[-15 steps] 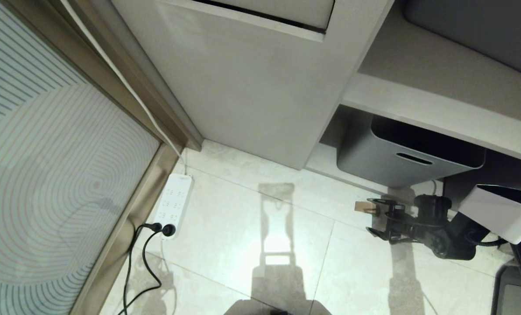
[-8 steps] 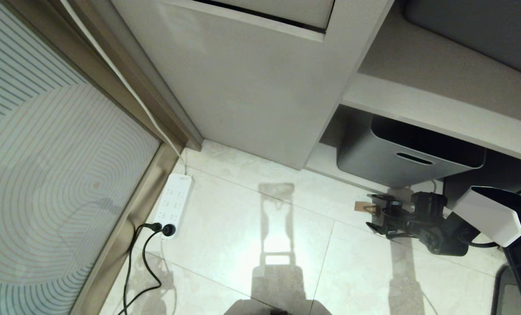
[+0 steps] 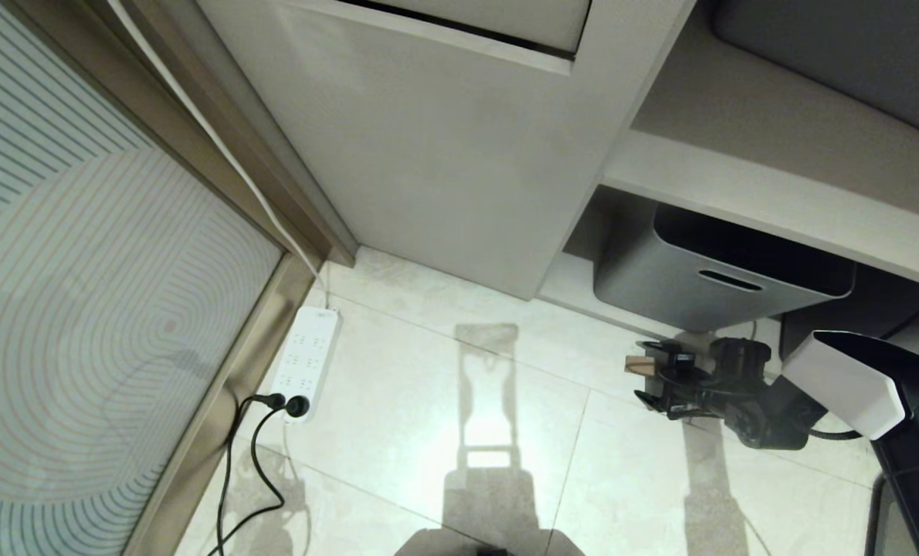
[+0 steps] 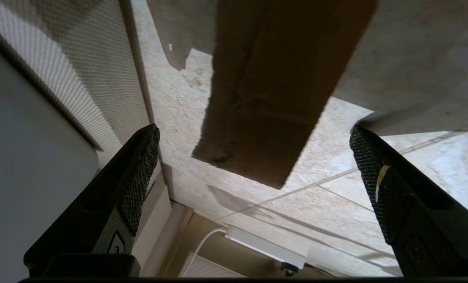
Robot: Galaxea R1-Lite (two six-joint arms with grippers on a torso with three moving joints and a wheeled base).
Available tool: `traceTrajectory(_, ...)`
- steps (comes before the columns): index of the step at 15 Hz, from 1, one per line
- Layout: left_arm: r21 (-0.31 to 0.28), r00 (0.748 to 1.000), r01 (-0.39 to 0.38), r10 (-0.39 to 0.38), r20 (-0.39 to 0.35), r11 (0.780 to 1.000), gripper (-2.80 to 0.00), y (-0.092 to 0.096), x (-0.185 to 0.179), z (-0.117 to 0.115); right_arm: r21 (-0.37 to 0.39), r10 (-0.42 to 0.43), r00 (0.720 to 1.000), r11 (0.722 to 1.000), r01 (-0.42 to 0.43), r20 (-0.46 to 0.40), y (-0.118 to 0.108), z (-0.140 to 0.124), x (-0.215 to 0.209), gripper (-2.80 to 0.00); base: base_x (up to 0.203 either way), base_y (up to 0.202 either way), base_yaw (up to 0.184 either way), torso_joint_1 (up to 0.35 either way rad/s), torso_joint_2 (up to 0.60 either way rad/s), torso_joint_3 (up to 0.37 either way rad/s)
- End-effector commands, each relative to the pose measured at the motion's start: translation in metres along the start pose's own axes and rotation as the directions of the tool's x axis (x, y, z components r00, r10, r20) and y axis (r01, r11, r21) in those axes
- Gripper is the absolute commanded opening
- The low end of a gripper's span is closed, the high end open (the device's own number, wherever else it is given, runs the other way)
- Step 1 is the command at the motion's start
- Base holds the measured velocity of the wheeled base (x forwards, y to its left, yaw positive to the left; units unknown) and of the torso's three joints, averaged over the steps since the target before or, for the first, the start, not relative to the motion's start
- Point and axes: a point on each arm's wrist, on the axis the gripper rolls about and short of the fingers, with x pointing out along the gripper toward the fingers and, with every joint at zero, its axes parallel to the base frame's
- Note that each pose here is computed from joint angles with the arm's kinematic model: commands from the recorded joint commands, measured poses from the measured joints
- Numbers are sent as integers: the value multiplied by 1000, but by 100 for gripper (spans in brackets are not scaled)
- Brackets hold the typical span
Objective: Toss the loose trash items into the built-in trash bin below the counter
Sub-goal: Pick up the garbage
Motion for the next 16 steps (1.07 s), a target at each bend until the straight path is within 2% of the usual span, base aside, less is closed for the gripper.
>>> traceTrajectory(1,0,1000,0,0,-2,1000,-280,0,0,0,5,6,1000,1000,-6,7,-2,2,4,0,0,0,0,0,0,0)
traceTrajectory(9,0,1000,0,0,-2,1000,-280,0,0,0,-1,26,996,1000,-26,81,3,4,4,0,0,0,0,0,0,0)
traceTrajectory(16,0,1000,0,0,-2,1000,-280,0,0,0,5,21,995,1000,-22,100,2,9,-1,0,0,0,0,0,0,0)
